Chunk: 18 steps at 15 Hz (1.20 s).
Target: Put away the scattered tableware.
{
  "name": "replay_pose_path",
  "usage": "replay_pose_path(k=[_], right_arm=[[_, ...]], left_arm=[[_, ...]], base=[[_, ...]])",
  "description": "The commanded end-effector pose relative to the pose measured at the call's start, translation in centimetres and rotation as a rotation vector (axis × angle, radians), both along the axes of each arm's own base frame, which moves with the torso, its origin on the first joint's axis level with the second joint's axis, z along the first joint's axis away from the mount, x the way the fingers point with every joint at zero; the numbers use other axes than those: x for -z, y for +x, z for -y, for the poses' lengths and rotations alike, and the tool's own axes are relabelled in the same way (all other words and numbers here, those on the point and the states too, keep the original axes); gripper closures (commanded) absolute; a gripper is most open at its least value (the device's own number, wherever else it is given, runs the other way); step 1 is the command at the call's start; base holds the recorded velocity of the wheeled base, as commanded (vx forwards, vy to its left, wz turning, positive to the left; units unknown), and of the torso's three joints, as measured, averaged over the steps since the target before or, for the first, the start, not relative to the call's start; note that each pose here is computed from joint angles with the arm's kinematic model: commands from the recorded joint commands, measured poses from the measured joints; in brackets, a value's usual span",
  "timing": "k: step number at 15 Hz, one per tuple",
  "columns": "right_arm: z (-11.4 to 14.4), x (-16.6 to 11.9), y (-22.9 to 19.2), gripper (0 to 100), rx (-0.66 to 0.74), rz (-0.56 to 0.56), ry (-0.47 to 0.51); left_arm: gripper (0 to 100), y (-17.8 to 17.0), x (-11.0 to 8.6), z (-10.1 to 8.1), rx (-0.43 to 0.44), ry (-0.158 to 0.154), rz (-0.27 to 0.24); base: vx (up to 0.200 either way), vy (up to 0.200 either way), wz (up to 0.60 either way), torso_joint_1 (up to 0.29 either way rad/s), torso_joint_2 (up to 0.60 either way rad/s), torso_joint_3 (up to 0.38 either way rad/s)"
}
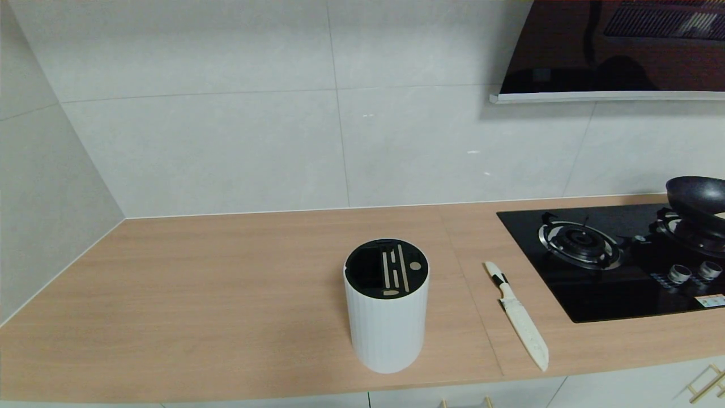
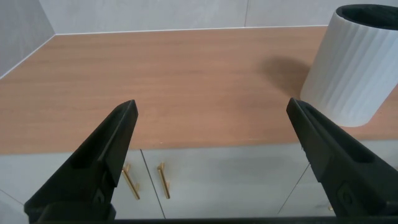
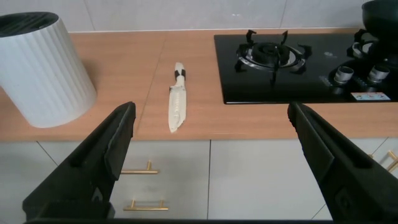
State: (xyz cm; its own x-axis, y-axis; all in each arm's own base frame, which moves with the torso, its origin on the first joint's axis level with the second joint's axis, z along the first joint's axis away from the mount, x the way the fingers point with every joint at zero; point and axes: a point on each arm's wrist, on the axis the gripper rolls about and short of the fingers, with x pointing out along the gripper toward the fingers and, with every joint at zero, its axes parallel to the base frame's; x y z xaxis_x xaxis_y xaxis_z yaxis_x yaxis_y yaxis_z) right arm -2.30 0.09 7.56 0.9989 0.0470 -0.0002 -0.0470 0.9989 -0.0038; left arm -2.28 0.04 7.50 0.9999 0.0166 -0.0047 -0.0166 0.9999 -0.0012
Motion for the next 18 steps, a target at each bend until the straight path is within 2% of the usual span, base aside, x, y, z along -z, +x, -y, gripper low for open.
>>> replay_pose_path(k=[1,2,3,4,6,9,11,12,13,15,16,18], right_arm=[[0.0,0.0,0.0,0,0.001,-0.001,-0.002],[0.0,0.0,0.0,0,0.009,-0.001,-0.010],[0.0,-1.1,-0.2,0,0.015,0.057,-0.011],[0.0,-3.7,-1.1,0,0.005,0.169,0.011],[-0.1,-4.7,-1.3,0,-0.032,0.136,0.012],[-0.3,-7.1,1.5,0,-0.127,-0.083,0.035],[-0.5,-9.4,5.3,0,-0.221,-0.247,0.052],[-0.7,-10.1,6.6,0,-0.245,-0.293,0.055],[-1.2,-10.6,9.1,0,-0.291,-0.385,0.053],[-2.2,-10.9,12.8,0,-0.349,-0.447,0.040],[-2.5,-10.8,13.6,0,-0.353,-0.455,0.035],[-4.0,-9.8,18.0,0,-0.358,-0.524,0.013]], left_arm=[[0,0.0,0.0,0.0,0.000,0.000,0.000],[0,0.0,0.0,0.0,0.000,0.000,0.000],[0,0.0,0.0,0.0,0.000,0.000,0.000],[0,0.0,0.0,0.0,-0.002,0.000,0.000],[0,0.0,0.0,0.0,0.000,0.000,0.000],[0,0.0,0.0,0.0,0.000,0.000,0.000],[0,0.0,0.0,0.0,-0.002,0.000,0.000],[0,0.0,0.0,0.0,0.000,0.000,0.000],[0,0.0,0.0,0.0,0.000,0.000,0.000],[0,0.0,0.0,0.0,0.000,0.000,0.000],[0,0.0,0.0,0.0,0.000,0.000,0.000],[0,0.0,0.0,0.0,0.000,0.000,0.000]], base=[[0.000,0.000,0.00,0.000,0.00,0.000],[0.000,0.000,0.00,0.000,0.00,0.000],[0.000,0.000,0.00,0.000,0.00,0.000],[0.000,0.000,0.00,0.000,0.00,0.000],[0.000,0.000,0.00,0.000,0.00,0.000],[0.000,0.000,0.00,0.000,0.00,0.000],[0.000,0.000,0.00,0.000,0.00,0.000],[0.000,0.000,0.00,0.000,0.00,0.000],[0.000,0.000,0.00,0.000,0.00,0.000],[0.000,0.000,0.00,0.000,0.00,0.000],[0.000,0.000,0.00,0.000,0.00,0.000],[0.000,0.000,0.00,0.000,0.00,0.000]])
